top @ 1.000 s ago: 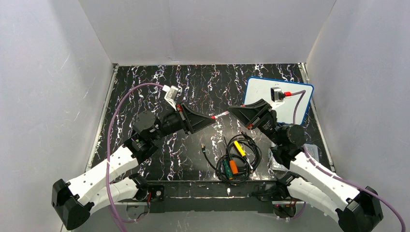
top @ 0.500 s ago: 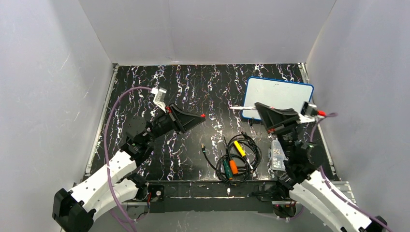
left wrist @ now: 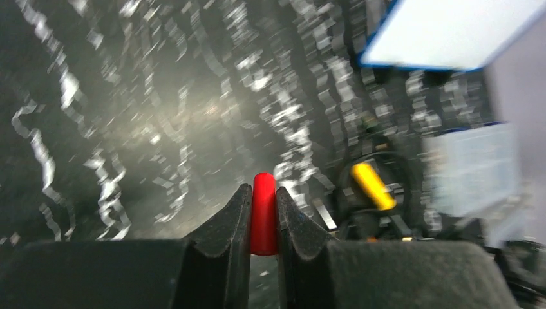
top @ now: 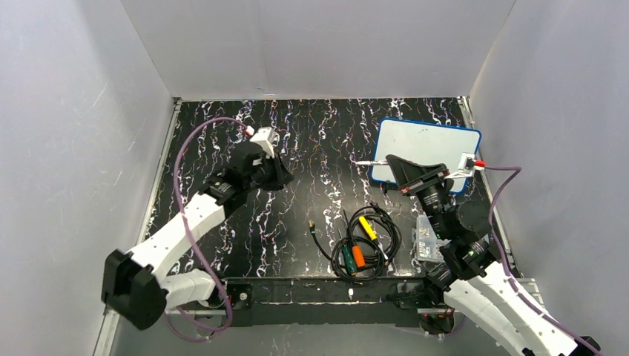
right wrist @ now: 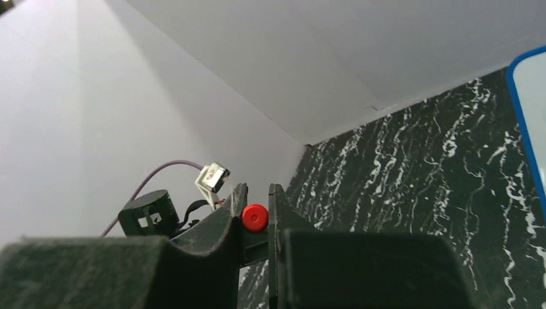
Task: Write a sentence on the whiteboard
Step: Place the pen cap at the center of the board.
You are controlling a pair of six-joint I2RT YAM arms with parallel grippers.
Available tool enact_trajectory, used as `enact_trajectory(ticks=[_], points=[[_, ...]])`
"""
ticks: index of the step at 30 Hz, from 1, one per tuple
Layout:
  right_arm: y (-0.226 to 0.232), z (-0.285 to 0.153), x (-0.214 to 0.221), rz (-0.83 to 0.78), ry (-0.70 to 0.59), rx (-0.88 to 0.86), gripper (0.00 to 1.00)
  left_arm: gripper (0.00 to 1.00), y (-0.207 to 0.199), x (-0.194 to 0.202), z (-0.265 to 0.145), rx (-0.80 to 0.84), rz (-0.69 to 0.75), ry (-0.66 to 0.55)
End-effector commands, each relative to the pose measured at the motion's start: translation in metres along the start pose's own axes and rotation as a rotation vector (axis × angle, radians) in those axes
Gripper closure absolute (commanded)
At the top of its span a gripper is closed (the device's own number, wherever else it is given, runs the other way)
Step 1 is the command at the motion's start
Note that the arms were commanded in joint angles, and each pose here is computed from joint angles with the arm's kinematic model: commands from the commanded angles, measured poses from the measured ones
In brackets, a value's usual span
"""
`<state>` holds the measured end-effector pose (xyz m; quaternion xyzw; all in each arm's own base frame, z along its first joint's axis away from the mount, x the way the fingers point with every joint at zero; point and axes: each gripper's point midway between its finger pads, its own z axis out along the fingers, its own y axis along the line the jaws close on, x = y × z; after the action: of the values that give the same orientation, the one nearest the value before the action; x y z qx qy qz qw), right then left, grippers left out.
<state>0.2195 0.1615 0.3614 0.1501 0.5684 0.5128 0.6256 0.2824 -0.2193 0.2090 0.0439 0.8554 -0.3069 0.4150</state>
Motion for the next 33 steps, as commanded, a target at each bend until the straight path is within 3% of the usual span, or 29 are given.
enact_trajectory(ticks=[1,9,12,18,20,23,29,33], points=[[-0.017,0.004,0.015,-0.057,0.047,0.044,0.99,1.0,0.061,0.044,0.013,-0.255,0.067,0.185],[-0.036,0.002,0.032,-0.1,0.089,0.072,0.99,1.0,0.091,0.084,0.064,-0.322,0.033,0.298],[-0.041,0.001,0.035,-0.123,0.094,0.078,0.99,0.95,0.097,0.093,0.074,-0.326,0.042,0.327],[-0.045,0.0,0.04,-0.159,0.11,0.075,0.99,0.61,0.11,0.109,0.079,-0.361,0.045,0.373],[-0.047,0.0,0.042,-0.172,0.118,0.074,0.99,0.45,0.111,0.108,0.077,-0.367,0.038,0.36],[-0.048,0.0,0.043,-0.19,0.126,0.074,0.99,0.31,0.107,0.099,0.071,-0.364,0.034,0.325],[-0.052,0.008,0.056,-0.236,0.222,0.117,0.99,0.19,0.081,0.057,0.047,-0.296,0.07,0.194],[-0.042,0.016,0.075,-0.251,0.317,0.047,0.99,0.18,0.03,0.022,0.02,-0.098,0.115,0.124]])
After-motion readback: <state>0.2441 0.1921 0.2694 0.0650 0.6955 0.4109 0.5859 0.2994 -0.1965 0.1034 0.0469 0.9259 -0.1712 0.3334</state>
